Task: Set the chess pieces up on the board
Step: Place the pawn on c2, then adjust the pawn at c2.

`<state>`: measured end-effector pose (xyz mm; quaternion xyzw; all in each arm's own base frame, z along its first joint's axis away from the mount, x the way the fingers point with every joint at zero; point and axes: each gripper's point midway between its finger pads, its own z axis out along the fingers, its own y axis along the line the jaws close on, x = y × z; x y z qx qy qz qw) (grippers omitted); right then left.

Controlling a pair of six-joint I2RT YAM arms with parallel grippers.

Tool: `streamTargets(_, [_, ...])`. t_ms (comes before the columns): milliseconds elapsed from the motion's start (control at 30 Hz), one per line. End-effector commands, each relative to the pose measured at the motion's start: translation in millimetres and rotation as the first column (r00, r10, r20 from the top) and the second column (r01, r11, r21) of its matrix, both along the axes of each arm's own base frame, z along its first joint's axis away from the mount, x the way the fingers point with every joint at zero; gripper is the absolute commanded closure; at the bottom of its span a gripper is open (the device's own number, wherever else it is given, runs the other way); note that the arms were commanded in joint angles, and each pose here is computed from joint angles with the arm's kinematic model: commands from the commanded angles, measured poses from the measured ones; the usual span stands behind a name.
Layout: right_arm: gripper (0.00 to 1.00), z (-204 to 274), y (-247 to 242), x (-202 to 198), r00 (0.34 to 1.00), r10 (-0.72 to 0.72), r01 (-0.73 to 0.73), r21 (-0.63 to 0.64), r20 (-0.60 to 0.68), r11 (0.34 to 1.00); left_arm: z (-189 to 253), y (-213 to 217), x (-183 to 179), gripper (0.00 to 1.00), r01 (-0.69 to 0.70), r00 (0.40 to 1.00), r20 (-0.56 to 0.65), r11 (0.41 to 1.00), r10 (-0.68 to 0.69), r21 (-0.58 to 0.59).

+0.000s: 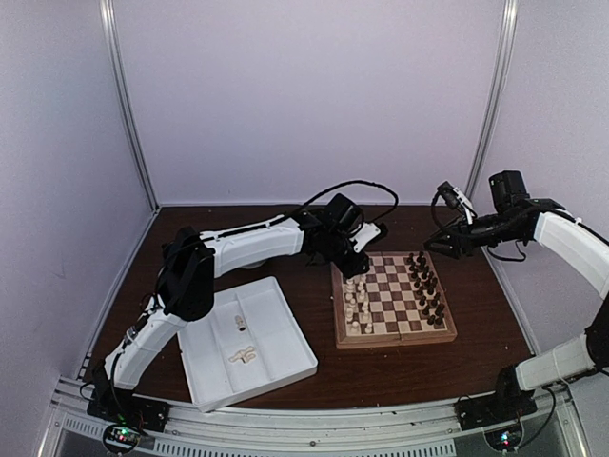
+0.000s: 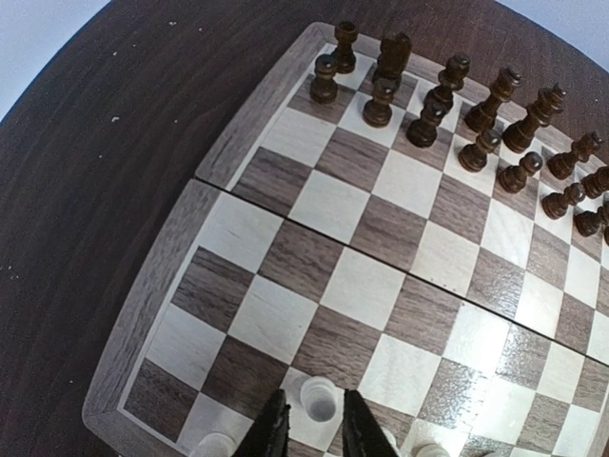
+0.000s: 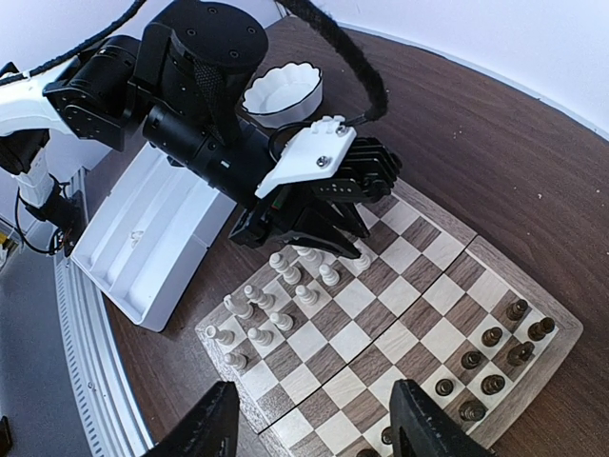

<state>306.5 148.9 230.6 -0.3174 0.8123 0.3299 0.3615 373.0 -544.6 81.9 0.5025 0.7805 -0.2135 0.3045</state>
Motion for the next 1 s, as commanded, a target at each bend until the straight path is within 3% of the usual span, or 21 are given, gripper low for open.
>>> streamTargets(0, [0.43, 0.2, -1.3, 1.7, 1.0, 0.003, -0.003, 0.002, 0.007, 1.0, 26.3, -8.2, 2.6, 0.78, 0.013, 0.999, 0.034, 0.998, -0.011, -0.056])
streamTargets(233, [0.45, -8.4, -12.3, 22.5, 0.999, -0.03, 0.032, -0.119, 0.016, 0.992, 126.1, 5.2, 2.6, 0.68, -0.002, 0.989, 0.146, 0.987, 0.025, -0.159])
streamTargets(433, [0.48, -36.5, 1.1, 47.7, 1.0, 0.018, -0.021, -0.282, -0.013, 0.959, 191.7, 74.3, 12.3, 0.58, -0.137, 0.966, 0.196, 0.976, 0.169, -0.168])
streamTargets(533, [0.49, -51.0, 15.9, 62.4, 0.998, 0.054, -0.064, -0.329, -0.04, 0.942, 210.0, 111.4, 25.9, 0.53, -0.256, 0.917, 0.28, 0.958, 0.284, -0.132])
streamTargets(667, [0.51, -73.5, 44.3, 76.0, 0.987, 0.117, -0.149, -0.376, -0.107, 0.915, 201.9, 158.5, 24.4, 0.54, -0.343, 0.932, 0.082, 0.932, 0.353, -0.121])
streamTargets(767, [0.52, -90.0, 65.1, 83.2, 0.977, 0.16, -0.204, -0.393, -0.143, 0.896, 172.3, 209.7, 26.2, 0.56, -0.444, 0.896, -0.028, 0.892, 0.443, -0.089])
streamTargets(967, [0.52, -121.4, 97.3, 89.1, 0.957, 0.207, -0.279, -0.449, -0.205, 0.849, 128.7, 286.8, 12.4, 0.57, -0.567, 0.823, -0.047, 0.821, 0.565, -0.063])
